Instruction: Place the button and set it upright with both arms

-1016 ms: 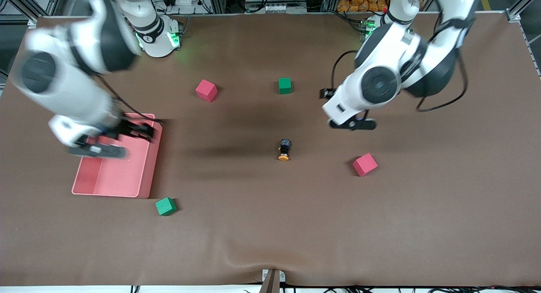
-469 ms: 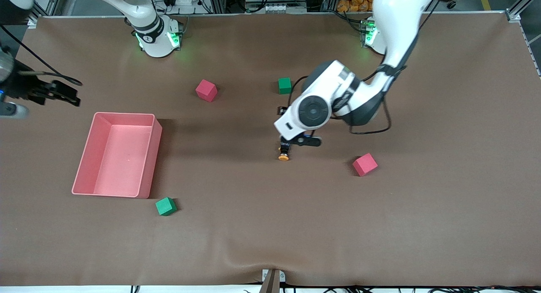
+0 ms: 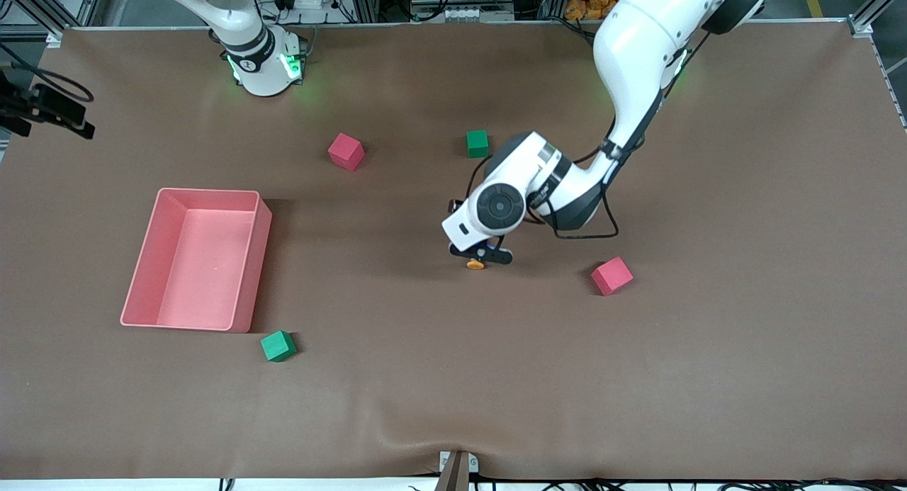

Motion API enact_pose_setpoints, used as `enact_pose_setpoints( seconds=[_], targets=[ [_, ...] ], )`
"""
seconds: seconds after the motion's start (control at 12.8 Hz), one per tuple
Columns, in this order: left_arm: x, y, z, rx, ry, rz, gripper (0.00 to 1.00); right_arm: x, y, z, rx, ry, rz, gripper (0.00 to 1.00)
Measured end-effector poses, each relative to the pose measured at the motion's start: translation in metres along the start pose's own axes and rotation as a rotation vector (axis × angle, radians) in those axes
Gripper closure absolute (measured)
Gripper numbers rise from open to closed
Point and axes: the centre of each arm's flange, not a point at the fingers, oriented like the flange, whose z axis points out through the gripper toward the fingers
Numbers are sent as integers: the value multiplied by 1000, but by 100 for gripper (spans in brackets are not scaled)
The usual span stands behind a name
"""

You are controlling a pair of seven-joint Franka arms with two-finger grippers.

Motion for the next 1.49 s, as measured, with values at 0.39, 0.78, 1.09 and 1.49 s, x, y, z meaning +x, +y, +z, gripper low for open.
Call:
enact_pose_setpoints(
  seconds=[0.39,0.78,1.09,1.49],
  targets=[
    [26,-8,35,-13,51,14,0,-3,-2,3,1,-29,-30,0],
    [37,-10,47,14,68,3,6,1,-6,1,33,-6,56,0],
    [35,-6,50,21,69,-71,22,4,-6,0,39,14,111,0],
    [29,7,55,25,69,-131,26,5,-7,-1,38,29,67,0]
  ],
)
